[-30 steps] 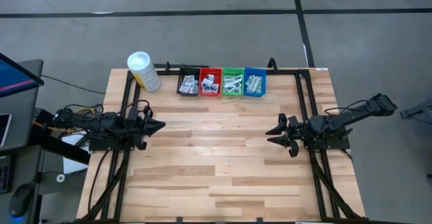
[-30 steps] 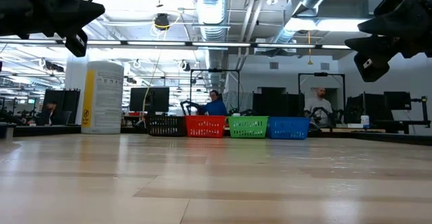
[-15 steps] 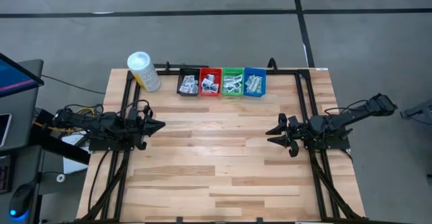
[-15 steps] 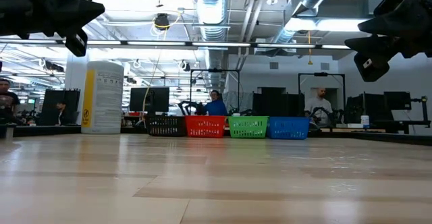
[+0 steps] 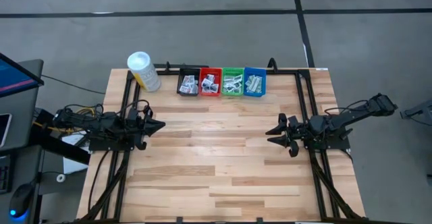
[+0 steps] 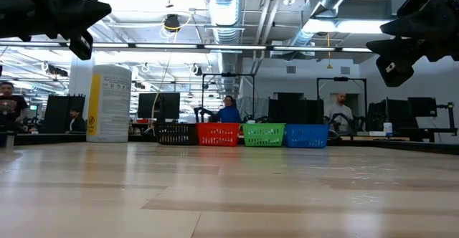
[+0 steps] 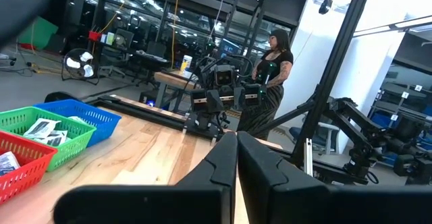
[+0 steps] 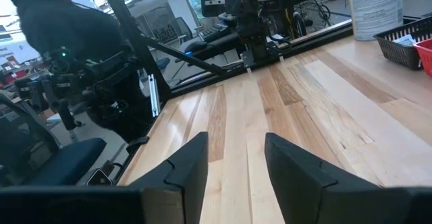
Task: Pick & Place First Aid Supplies
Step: Return to Home Position
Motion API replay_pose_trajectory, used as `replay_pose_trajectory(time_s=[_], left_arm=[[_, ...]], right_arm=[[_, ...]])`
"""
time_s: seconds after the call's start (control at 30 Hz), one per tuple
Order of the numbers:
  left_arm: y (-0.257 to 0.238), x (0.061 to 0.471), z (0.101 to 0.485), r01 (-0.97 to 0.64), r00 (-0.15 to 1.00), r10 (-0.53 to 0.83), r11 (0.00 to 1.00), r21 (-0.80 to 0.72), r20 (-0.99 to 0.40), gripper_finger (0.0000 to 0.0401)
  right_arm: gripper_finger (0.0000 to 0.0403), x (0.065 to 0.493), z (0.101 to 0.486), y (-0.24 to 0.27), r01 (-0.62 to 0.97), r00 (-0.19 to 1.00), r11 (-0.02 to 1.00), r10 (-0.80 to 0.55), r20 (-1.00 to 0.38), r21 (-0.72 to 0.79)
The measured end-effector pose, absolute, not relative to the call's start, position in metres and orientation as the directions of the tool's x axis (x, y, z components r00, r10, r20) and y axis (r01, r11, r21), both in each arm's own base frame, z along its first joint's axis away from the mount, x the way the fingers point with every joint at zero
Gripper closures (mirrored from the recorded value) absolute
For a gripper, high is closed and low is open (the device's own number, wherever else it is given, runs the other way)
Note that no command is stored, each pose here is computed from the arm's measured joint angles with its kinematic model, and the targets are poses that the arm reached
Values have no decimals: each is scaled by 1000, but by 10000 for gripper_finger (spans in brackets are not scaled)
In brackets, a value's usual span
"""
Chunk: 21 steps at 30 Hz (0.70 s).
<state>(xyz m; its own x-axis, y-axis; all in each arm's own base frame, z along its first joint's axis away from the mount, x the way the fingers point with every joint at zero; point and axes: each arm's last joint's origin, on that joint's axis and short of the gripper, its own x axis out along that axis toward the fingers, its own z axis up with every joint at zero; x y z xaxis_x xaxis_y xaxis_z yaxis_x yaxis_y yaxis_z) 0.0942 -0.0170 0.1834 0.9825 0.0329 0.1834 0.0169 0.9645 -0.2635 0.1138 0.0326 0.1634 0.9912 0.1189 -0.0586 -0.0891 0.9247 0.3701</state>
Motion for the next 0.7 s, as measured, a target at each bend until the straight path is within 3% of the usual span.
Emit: replay_pose_trajectory(time_s=[0.7], left_arm=[[-17, 94, 183, 17, 983, 33, 964, -264, 183, 388]], right_arm=[[262, 114, 163, 33, -89, 991, 925, 119, -59, 370]])
